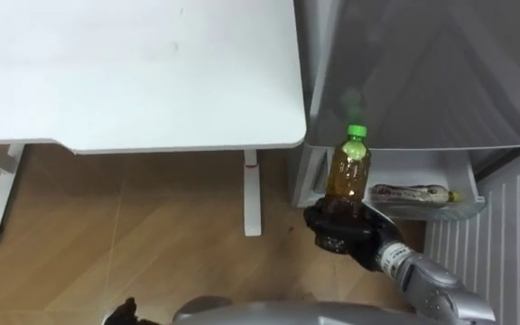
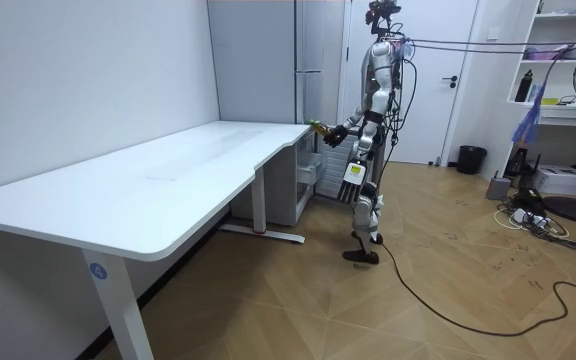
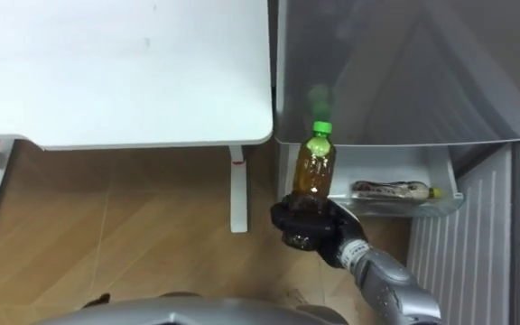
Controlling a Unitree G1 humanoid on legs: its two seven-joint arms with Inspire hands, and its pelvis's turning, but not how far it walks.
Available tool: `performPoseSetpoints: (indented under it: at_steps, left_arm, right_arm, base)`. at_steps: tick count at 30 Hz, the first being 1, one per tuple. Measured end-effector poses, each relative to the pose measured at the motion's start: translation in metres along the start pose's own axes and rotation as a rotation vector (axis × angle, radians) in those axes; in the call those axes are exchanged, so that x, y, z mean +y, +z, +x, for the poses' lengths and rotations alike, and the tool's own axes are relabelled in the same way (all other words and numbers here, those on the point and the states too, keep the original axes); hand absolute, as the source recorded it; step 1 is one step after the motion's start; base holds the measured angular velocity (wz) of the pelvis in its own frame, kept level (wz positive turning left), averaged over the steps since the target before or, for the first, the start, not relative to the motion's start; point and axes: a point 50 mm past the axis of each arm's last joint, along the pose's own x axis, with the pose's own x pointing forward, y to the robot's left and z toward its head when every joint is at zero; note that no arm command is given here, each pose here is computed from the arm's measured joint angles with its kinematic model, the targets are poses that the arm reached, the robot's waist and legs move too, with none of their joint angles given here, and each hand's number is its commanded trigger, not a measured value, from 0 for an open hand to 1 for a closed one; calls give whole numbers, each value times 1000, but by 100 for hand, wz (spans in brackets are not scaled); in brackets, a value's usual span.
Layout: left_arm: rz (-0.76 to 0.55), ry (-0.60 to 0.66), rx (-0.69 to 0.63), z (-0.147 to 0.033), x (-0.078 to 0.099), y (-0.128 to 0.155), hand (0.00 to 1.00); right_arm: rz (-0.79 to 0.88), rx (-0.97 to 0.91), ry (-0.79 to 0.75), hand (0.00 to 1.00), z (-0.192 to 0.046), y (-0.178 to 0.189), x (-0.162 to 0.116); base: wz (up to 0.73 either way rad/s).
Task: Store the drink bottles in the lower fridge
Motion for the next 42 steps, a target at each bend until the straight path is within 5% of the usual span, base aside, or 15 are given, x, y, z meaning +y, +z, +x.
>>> performPoseSetpoints:
  at_steps: [20,29,42]
  left_arm:
    - [-44,17,-26,-2,-7,-2,0]
    - [-101,21,-19,-2,-8,-5,0]
    - [-88,10,33,-7,-12,-25,0]
  right_arm:
    - [583,-154,-244,100,-2,6,-18]
    - [906,-224,-226,100,-2,4,-16]
    - [1118,-304,-236,100,-4,7,-21]
  base:
    - [-5]
    - [0]
    - [0]
